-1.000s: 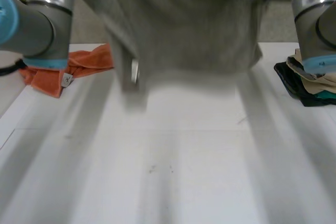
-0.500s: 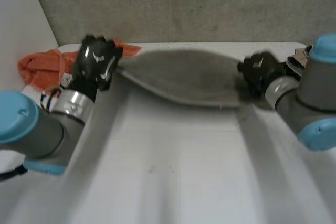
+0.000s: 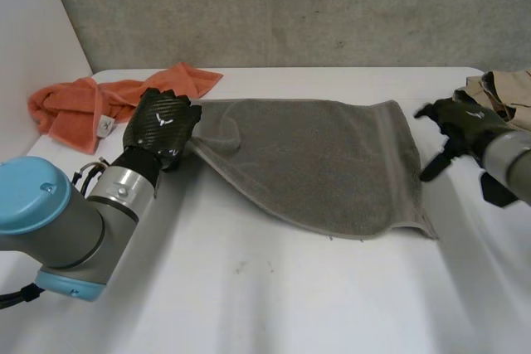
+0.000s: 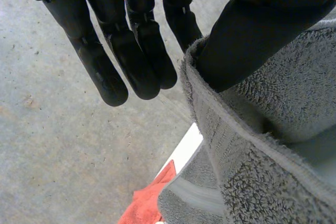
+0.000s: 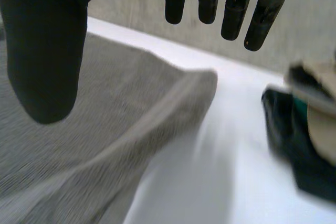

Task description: Fold the laundry.

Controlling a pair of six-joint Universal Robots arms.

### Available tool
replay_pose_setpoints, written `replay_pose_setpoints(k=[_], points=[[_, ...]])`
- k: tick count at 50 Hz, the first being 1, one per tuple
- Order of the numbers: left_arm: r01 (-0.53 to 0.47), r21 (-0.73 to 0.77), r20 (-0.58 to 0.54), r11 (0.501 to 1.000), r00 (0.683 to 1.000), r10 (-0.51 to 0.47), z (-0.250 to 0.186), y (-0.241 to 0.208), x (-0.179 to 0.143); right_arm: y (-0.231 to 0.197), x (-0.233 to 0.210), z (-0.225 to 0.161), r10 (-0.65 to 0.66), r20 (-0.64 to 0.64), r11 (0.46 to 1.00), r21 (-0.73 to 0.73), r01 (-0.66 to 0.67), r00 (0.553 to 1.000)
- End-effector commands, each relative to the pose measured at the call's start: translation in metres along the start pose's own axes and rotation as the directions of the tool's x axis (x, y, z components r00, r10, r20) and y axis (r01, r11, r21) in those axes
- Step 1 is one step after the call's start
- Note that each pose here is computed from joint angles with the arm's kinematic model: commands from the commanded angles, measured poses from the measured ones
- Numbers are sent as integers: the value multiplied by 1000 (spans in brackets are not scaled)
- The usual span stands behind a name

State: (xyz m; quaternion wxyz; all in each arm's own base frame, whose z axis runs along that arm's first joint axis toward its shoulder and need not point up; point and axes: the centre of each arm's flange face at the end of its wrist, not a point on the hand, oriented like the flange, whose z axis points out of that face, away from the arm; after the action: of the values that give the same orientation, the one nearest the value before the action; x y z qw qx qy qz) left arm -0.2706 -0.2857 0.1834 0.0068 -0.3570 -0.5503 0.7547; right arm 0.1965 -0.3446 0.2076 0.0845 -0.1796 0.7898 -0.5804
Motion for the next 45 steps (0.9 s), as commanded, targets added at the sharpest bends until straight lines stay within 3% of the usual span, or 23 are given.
replay_pose_setpoints(k=[1,8,20,30,38,45], points=[[6,-20,-14,1000,1000,-6,-3,1,2,47,15,-32,150,74,956,-266,-126,986],[6,-25,-15,1000,1000,-7,-3,2,2,82,4,-36,26,127,972,-233,4,992],[8,-34,-19,999,1000,-9,-5,5,4,92,-13,-15,-108,111,987,-103,120,988],[11,-53,-37,999,999,-13,-10,7,9,87,-10,4,-152,85,987,-43,156,985],[38,-189,-98,981,994,-58,-24,19,16,56,-5,-10,-220,46,975,35,218,974],[68,-269,-102,961,990,-99,-30,30,13,53,11,-15,-303,2,953,21,303,953]])
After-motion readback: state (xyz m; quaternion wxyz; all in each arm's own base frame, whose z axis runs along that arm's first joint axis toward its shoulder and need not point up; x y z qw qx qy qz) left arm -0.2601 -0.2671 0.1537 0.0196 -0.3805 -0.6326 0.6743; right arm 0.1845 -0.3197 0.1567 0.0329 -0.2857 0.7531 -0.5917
